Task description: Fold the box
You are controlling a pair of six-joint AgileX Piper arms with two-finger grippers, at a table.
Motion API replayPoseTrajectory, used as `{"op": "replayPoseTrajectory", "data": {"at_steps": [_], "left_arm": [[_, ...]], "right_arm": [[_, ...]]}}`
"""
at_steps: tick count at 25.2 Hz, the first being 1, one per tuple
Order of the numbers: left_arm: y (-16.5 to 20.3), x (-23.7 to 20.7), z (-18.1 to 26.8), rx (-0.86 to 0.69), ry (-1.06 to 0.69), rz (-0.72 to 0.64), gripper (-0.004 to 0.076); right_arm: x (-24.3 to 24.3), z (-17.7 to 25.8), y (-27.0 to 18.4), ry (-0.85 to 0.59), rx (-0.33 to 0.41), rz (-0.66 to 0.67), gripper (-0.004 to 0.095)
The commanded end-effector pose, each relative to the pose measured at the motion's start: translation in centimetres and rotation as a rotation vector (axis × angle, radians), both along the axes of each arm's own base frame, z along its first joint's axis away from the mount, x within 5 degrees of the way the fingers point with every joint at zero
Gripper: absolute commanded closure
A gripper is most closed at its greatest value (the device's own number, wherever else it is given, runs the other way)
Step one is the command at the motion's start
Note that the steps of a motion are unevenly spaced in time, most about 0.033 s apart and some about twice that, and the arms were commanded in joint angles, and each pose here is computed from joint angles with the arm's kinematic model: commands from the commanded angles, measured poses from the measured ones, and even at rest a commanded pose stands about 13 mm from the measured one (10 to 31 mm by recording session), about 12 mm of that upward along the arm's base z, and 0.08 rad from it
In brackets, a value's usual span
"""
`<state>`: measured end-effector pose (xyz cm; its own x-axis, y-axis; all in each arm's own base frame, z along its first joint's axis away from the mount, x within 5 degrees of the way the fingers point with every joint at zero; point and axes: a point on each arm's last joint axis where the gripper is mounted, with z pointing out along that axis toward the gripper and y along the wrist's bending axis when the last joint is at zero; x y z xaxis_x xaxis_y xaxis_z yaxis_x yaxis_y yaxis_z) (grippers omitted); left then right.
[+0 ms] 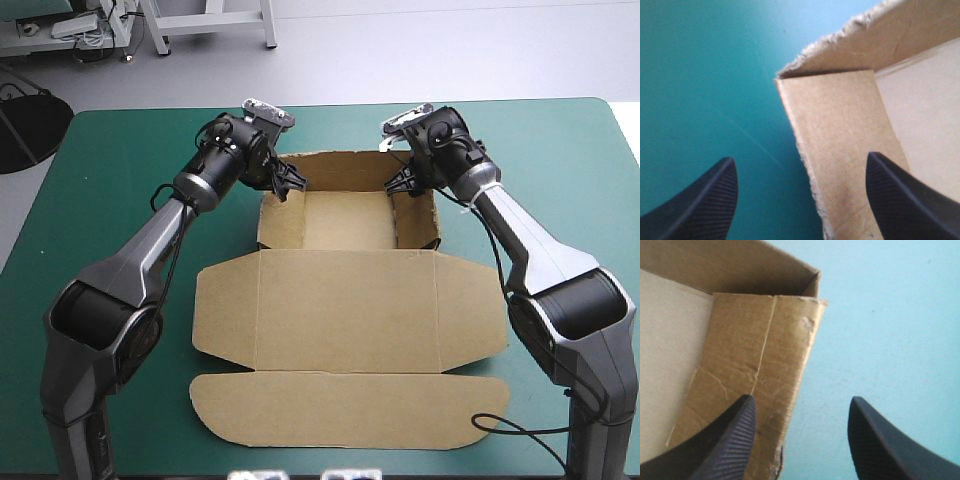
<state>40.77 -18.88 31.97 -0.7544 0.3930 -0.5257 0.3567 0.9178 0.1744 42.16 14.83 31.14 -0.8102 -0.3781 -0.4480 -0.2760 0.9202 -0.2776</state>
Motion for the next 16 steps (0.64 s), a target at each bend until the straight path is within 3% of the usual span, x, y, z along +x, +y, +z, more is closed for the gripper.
{"op": "replayPoseTrajectory", "data": {"at_steps": [1,4,10,12,14,15,16], "left_arm": [[0.9,-1.6,6.5,-0.059,-0.126,0.021,0.0217],[1.3,-2.2,8.2,-0.051,-0.125,0.029,0.0217],[2.0,-3.9,10.9,-0.084,-0.12,0.041,0.0235],[1.8,-5.6,12.6,-0.196,-0.113,0.012,0.0309],[2.0,-7.8,14.9,-0.304,-0.125,-0.033,0.0479],[2.5,-9.5,16.7,-0.341,-0.156,-0.069,0.0628],[2.8,-10.1,17.4,-0.347,-0.173,-0.087,0.0689]], "right_arm": [[-1.0,5.6,-0.8,-0.146,0.032,-0.01,0.0394],[-1.7,7.4,-0.8,-0.186,0.081,-0.006,0.0394],[-4.5,11.0,-2.2,-0.212,0.084,-0.031,0.0394],[-6.1,12.6,-2.9,-0.223,0.155,-0.081,0.0399],[-7.0,13.7,-3.8,-0.228,0.213,-0.082,0.0399],[-6.9,13.8,-4.3,-0.207,0.274,-0.092,0.0398],[-6.7,13.6,-4.6,-0.194,0.299,-0.1,0.0398]]}}
